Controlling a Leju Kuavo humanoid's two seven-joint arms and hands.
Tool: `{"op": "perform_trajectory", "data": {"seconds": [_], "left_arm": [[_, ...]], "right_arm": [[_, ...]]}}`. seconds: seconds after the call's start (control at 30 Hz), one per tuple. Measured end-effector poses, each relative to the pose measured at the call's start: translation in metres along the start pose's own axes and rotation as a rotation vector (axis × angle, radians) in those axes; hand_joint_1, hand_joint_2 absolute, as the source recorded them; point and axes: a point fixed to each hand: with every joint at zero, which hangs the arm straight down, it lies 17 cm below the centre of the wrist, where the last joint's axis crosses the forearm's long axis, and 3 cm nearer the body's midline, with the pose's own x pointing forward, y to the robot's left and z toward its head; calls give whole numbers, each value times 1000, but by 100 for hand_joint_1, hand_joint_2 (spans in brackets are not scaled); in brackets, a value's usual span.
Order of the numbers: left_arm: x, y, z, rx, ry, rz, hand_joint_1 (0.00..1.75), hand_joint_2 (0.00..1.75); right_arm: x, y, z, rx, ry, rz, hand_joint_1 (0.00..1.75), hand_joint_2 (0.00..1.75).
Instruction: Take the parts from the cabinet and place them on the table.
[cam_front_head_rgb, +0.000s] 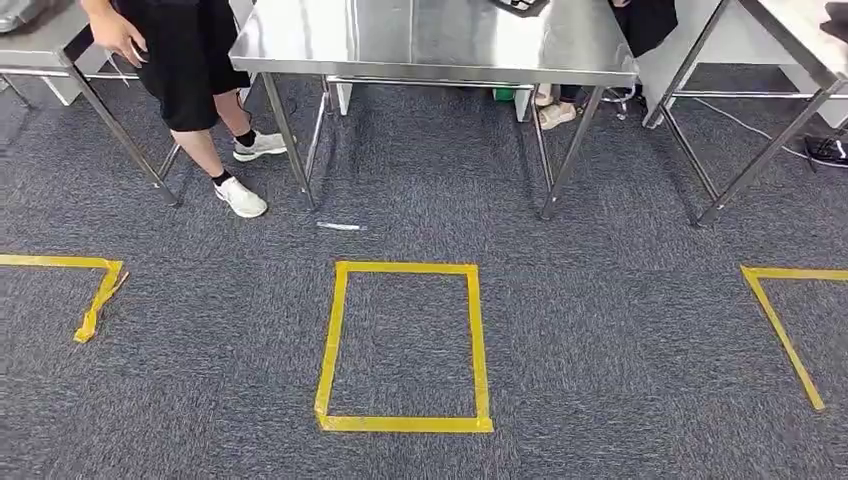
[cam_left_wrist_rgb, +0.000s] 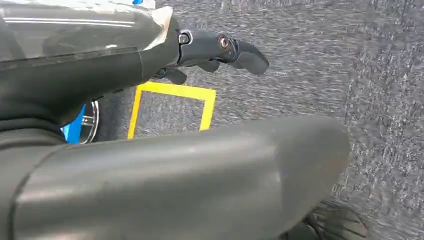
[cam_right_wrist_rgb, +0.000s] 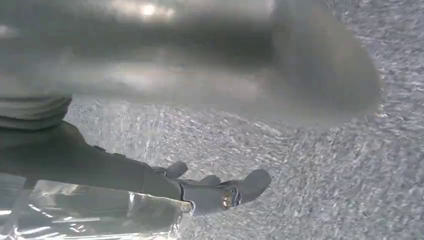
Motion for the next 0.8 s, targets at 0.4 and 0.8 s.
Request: {"op": "perform_trajectory", "data": {"seconds": [0.4, 0.8], "left_arm": [[-11, 4, 1, 12, 25, -14, 0, 0], [-7, 1, 1, 7, 13, -16, 0, 0]], "right_arm": [[-4, 6, 2, 7, 13, 0, 0, 175], [-3, 7, 3, 5, 12, -2, 0, 175]]}}
